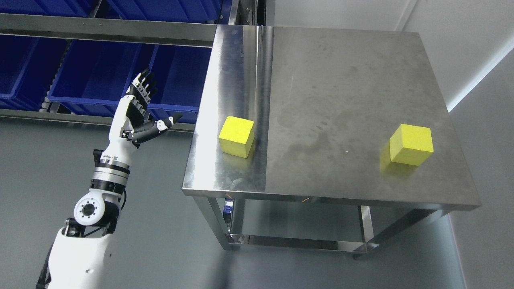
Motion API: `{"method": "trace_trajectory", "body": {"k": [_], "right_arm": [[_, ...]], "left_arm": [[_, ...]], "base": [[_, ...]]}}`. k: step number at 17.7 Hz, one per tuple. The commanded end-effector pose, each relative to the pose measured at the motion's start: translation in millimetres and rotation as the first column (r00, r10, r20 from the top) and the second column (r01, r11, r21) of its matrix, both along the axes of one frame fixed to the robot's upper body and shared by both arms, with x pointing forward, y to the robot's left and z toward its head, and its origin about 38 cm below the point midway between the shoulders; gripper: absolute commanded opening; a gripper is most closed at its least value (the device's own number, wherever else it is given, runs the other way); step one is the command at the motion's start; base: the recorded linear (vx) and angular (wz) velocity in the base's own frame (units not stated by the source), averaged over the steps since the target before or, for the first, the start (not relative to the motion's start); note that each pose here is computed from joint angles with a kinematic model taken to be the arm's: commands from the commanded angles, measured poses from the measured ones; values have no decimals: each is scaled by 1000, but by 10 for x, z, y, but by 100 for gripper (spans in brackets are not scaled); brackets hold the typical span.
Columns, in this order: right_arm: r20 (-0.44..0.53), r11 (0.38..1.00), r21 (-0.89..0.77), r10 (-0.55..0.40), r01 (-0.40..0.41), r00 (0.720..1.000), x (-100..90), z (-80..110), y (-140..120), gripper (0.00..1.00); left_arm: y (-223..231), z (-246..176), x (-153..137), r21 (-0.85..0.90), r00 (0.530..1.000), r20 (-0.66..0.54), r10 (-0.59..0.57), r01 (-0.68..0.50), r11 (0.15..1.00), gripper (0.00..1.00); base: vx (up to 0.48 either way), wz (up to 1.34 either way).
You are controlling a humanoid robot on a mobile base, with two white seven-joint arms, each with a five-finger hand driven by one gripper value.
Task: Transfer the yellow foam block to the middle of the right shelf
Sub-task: 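Open the left hand and raise it toward the table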
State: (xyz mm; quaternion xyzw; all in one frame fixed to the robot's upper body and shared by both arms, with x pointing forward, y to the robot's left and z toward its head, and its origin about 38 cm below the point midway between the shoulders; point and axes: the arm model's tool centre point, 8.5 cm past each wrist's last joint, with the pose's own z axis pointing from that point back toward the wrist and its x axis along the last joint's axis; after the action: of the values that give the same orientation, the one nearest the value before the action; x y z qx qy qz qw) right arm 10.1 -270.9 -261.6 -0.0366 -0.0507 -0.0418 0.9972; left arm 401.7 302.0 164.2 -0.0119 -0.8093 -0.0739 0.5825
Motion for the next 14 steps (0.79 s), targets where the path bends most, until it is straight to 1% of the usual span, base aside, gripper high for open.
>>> {"method": "trace_trajectory", "body": {"k": [1,5,7,9,12,14], "right_arm": [[20,1000,-19,2,-2,1000,80,11,-118,100],[20,1000,-19,2,-2,1000,80,11,-118,100],[19,1000,-19,2,-2,1000,70,11,-118,100],[19,1000,-19,2,-2,1000,70,11,-118,100],[19,1000,-19,2,-2,1000,70,11,-118,100],[19,1000,-19,2,-2,1000,70,11,-118,100]], "left_arm": [[176,36,-45,67,1000,-4,-1,2,998,100],[292,78,-60,67,1000,10,25,-26,997,100],[253,79,-88,76,999,40,-3,0,997,100],[209,72,-107,89,998,43,-41,37,995,100],[441,147,-178,177,997,49,-64,54,983,100],[456,145,-270,238,988,72,-134,114,965,100]], "base": [[0,0],[0,0],[0,0],[0,0],[0,0],[0,0]]}}
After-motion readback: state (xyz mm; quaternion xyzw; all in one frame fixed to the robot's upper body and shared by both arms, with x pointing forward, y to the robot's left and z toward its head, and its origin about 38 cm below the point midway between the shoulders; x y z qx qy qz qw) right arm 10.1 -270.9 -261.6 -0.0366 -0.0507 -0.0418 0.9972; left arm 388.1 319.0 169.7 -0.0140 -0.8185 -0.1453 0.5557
